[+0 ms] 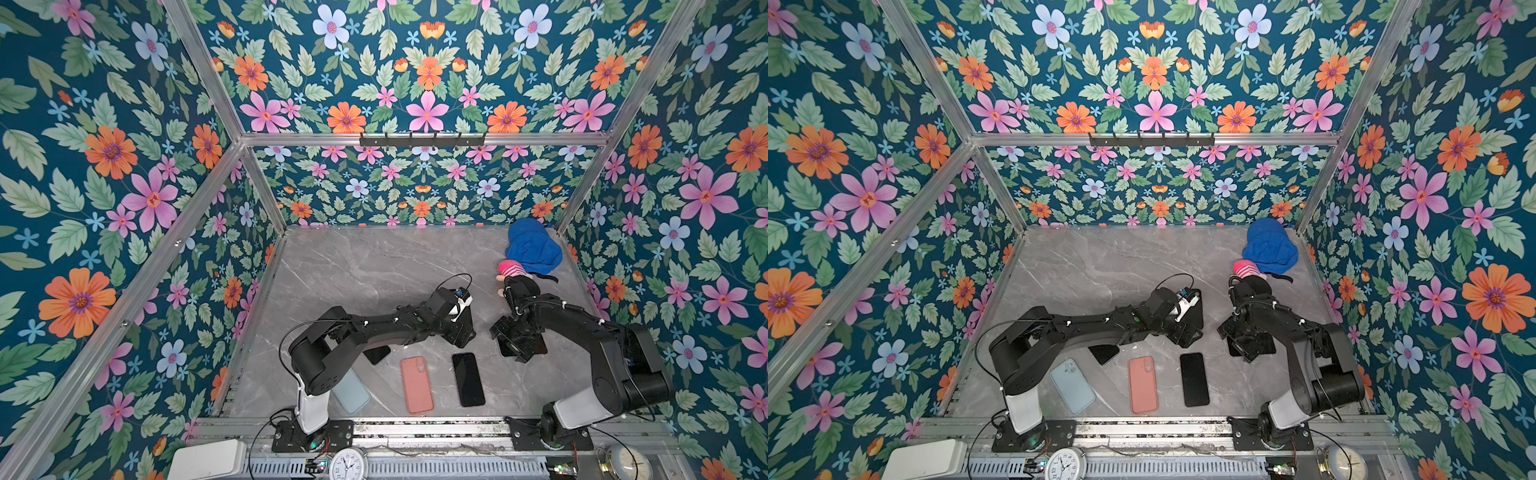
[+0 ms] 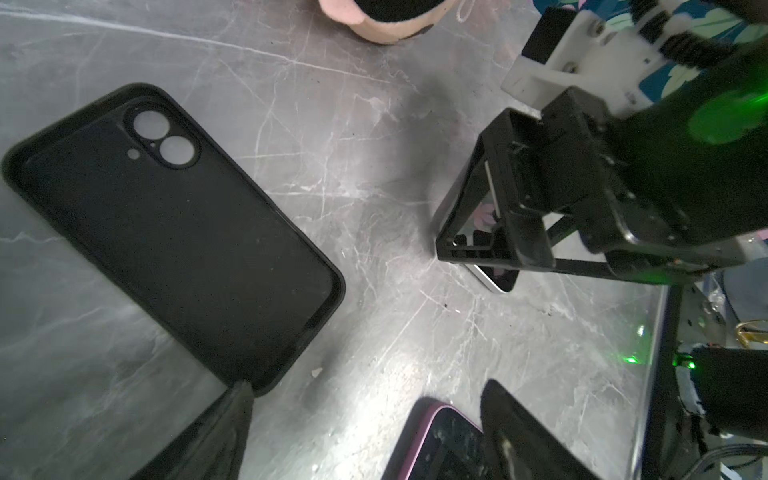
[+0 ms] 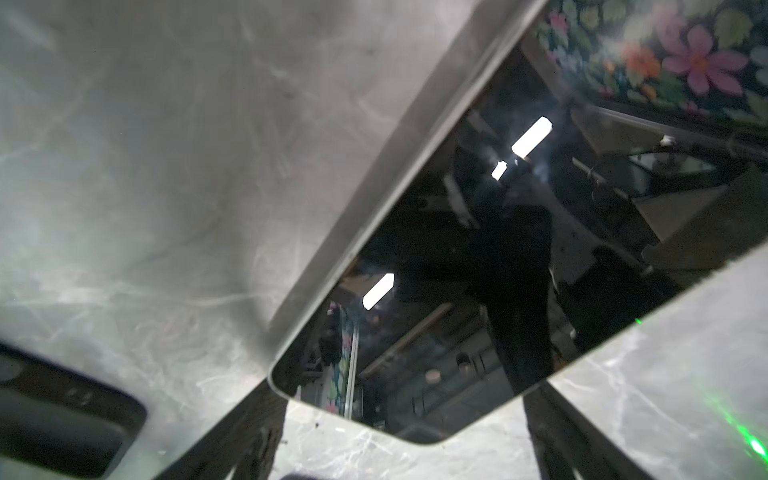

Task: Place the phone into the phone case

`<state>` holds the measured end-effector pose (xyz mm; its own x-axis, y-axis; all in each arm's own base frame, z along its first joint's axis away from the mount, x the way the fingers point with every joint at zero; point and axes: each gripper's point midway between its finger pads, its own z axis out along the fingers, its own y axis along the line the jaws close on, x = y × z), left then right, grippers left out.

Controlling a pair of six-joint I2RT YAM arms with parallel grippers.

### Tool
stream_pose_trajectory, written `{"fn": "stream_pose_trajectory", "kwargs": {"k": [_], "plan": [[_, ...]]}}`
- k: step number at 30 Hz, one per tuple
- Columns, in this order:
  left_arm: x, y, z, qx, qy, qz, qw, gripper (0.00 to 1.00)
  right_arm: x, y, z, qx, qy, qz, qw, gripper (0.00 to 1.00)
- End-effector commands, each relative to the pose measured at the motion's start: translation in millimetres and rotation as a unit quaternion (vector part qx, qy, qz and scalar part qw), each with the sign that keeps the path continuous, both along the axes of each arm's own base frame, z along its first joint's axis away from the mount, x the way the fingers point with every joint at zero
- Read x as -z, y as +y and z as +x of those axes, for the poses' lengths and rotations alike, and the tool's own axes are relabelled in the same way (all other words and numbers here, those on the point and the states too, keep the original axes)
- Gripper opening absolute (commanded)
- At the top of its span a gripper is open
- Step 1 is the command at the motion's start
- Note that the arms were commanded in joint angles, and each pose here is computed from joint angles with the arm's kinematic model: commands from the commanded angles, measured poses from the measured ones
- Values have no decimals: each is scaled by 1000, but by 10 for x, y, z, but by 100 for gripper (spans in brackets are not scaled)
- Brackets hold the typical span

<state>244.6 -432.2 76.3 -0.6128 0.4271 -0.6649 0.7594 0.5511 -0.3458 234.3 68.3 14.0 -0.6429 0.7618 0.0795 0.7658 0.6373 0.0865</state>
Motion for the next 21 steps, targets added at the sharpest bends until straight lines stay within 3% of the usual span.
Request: {"fn": "stream_pose_trajectory", "kwargs": {"k": [1, 17, 21], "plan": [[1, -11, 15, 6, -5, 2, 1000, 88, 70, -24, -39, 9, 15, -8, 1000, 87], [46, -6, 28, 5, -2, 5, 1000, 87, 95, -1, -31, -2, 14, -2, 1000, 77], [36, -5, 26, 6, -2, 4, 1000, 87, 6, -132, -62, 10, 13, -35, 999, 87]]}}
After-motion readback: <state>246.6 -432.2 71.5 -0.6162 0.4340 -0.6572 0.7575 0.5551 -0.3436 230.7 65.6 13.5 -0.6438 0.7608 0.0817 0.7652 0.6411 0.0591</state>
